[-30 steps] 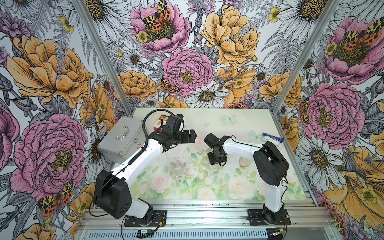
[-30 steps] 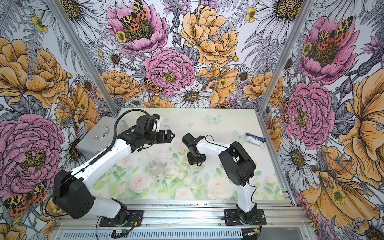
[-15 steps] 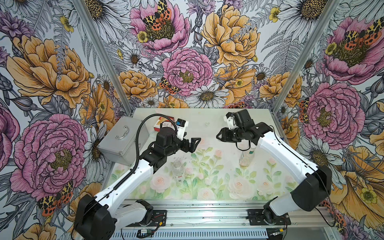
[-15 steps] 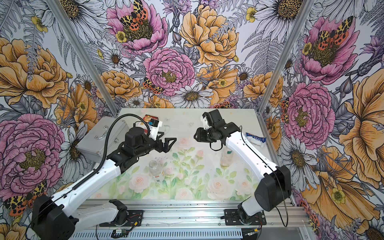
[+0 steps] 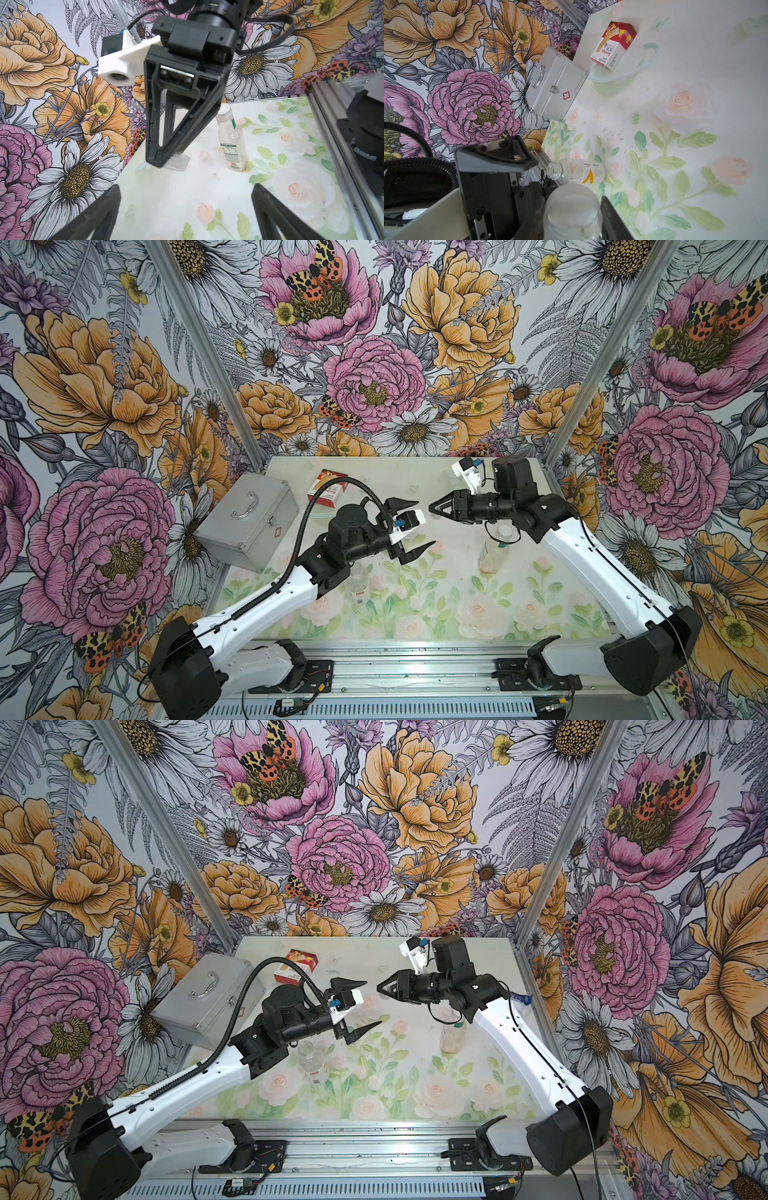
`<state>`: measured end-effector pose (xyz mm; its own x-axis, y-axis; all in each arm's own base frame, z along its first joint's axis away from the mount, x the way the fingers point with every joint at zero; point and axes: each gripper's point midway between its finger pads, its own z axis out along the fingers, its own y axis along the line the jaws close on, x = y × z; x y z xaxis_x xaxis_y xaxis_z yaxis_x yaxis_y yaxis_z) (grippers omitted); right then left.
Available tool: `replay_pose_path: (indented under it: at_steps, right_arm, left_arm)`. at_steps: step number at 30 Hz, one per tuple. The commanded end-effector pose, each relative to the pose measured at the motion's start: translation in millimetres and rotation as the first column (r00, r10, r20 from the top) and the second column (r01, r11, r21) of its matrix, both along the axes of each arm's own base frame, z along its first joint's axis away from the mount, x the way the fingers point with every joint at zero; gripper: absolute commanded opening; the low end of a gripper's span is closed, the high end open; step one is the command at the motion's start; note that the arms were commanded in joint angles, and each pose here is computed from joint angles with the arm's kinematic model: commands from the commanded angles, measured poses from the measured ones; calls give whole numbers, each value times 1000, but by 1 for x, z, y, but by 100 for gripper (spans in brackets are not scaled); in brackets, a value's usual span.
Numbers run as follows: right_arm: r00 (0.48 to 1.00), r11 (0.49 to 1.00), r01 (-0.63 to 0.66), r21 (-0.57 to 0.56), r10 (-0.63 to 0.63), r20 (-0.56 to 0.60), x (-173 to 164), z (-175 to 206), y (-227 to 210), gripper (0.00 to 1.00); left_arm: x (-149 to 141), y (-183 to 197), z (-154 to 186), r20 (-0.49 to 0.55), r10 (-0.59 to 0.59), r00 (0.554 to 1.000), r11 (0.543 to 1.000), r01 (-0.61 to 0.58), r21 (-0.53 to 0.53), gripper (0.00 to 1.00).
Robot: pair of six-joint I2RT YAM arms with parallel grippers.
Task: Screw on the bottle caps
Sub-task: Pick up the bottle cap from the center of the board.
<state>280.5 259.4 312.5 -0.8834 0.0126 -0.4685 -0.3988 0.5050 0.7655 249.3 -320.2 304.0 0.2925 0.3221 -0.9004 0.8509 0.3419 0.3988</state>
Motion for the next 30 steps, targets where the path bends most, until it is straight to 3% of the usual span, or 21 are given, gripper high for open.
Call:
replay_pose_path:
  at_steps: [1, 21, 28, 30]
  right_arm:
    - [996, 995, -88, 49, 88, 3, -15, 5, 11, 41]
    - [986, 985, -165, 54, 164, 12, -32, 1, 22, 39]
    - [986, 985, -164, 56, 164, 12, -33, 2, 22, 39]
    - [987, 985, -163, 63, 163, 12, -33, 3, 23, 39]
  left_arm:
    - [1, -1, 8, 94, -12, 995, 999, 8, 41, 94]
    - [-12, -10, 3, 75, -122, 990, 992, 119, 36, 55]
    - [-7, -10, -2, 60, -109, 992, 993, 107, 44, 52]
    - [-6, -10, -5, 60, -104, 993, 994, 101, 51, 59]
